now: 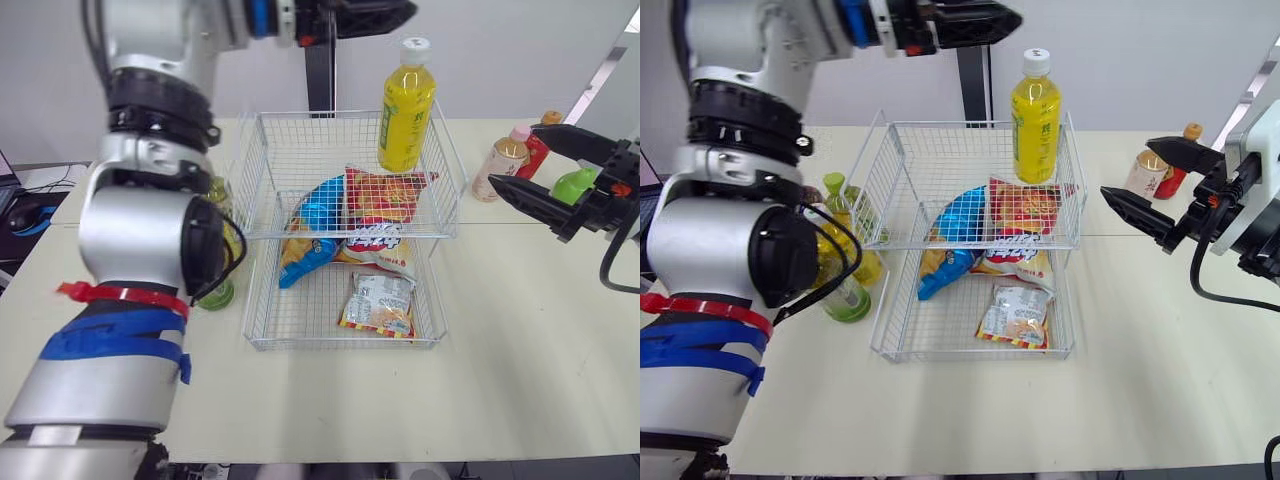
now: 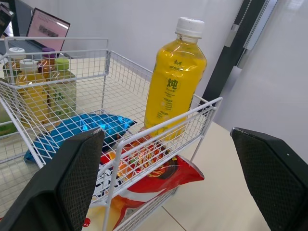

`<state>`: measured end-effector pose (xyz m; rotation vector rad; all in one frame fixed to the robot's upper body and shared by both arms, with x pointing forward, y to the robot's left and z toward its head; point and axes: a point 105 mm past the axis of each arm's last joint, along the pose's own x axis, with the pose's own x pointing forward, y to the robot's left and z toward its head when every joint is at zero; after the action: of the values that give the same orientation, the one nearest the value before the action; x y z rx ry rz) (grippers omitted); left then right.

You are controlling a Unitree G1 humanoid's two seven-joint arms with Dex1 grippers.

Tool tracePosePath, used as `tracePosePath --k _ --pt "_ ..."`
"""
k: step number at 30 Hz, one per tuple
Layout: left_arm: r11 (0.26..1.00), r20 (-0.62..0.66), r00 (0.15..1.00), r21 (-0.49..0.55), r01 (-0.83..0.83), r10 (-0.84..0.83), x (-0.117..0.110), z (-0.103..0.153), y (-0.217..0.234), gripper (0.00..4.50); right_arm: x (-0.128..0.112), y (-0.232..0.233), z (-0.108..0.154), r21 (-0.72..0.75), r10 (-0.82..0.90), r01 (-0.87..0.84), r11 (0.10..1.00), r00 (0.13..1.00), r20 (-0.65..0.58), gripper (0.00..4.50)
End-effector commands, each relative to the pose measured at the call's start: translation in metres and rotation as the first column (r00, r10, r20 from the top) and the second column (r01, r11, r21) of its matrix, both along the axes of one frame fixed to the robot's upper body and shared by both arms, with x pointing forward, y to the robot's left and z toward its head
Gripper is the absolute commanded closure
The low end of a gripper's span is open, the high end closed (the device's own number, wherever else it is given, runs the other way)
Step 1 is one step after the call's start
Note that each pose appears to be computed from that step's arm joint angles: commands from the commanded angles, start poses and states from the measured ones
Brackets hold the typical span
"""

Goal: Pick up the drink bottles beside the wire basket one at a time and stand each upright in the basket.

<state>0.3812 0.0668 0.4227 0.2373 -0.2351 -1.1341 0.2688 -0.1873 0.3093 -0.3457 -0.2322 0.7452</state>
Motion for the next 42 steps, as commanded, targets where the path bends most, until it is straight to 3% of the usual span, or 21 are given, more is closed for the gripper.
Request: tracePosePath --k 1,12,21,29,35,42 --pt "0.998 0.05 0.997 -0.01 -0.054 0.055 -0.013 0.01 0.025 0.01 -0.006 0.001 0.009 -0.025 0.016 -0.015 1.0 0.999 0.049 0.0" --pt "0.919 -0.015 0.92 -0.034 -0.392 0.392 -0.033 -0.036 0.138 0.01 -0.012 0.01 0.014 -0.101 0.162 -0.16 0.982 0.987 0.01 0.0" --pt "0.862 -0.045 0.863 -0.048 -0.505 0.503 -0.069 -0.049 0.194 0.01 -0.018 0.052 0.016 -0.139 0.407 -0.413 0.9 0.91 -0.072 0.0" --pt "0.774 -0.215 0.754 0.009 -0.634 0.62 -0.113 -0.091 0.258 0.01 -0.02 0.08 0.01 -0.127 0.554 -0.569 0.812 0.821 -0.136 0.0" --pt "0.707 -0.292 0.669 0.036 -0.707 0.684 -0.142 -0.121 0.29 0.01 -0.013 0.09 0.005 -0.119 0.558 -0.58 0.806 0.811 -0.173 0.0" --pt "0.661 -0.322 0.622 0.016 -0.75 0.714 -0.145 -0.148 0.297 0.01 -0.019 0.096 0.004 -0.101 0.595 -0.613 0.783 0.787 -0.166 0.0"
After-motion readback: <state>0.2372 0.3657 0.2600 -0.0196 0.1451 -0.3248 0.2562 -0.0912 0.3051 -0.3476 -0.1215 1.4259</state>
